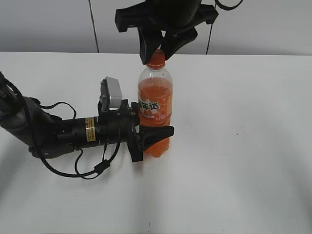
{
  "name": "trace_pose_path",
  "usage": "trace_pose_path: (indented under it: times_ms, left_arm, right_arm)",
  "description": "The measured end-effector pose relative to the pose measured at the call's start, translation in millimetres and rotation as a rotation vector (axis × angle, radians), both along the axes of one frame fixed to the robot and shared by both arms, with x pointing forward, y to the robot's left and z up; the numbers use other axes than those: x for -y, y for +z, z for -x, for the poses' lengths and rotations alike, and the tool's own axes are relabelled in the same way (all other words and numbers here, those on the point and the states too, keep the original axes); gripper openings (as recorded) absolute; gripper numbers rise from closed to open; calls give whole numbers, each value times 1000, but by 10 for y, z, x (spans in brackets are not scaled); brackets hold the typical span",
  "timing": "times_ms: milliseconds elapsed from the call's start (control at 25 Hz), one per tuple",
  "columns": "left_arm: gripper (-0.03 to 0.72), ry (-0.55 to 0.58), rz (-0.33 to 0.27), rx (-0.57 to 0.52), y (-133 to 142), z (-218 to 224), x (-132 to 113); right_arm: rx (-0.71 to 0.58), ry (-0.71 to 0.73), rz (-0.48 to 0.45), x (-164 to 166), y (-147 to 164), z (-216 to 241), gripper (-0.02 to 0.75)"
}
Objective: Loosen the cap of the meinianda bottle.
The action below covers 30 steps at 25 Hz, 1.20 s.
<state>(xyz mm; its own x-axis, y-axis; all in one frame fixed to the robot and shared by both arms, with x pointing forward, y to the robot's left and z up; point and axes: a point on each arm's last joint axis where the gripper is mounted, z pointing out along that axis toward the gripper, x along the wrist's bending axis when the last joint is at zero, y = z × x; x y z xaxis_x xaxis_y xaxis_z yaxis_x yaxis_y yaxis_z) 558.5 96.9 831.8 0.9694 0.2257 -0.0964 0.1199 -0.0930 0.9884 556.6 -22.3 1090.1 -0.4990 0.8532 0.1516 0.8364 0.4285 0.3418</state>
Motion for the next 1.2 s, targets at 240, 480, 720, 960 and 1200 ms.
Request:
trace_pose_path:
  times_ms: [240, 480, 720, 960, 1200]
  left_arm:
    - [398, 0, 0, 0, 0, 0, 0]
    - [398, 0, 0, 0, 0, 0, 0]
    - [398, 0, 0, 2, 0, 0, 0]
    - [395, 0, -1, 3, 0, 0, 0]
    - [395, -2, -1, 4, 0, 1, 0]
  right_arm:
    - [5, 16, 5, 1, 0, 0, 300]
    - [27, 86, 21, 0, 0, 1, 281]
    - [79, 259, 58, -4, 0, 4, 279]
    - [132, 425, 97, -5, 0, 5, 279]
    - [206, 668, 144, -13, 2, 12, 279]
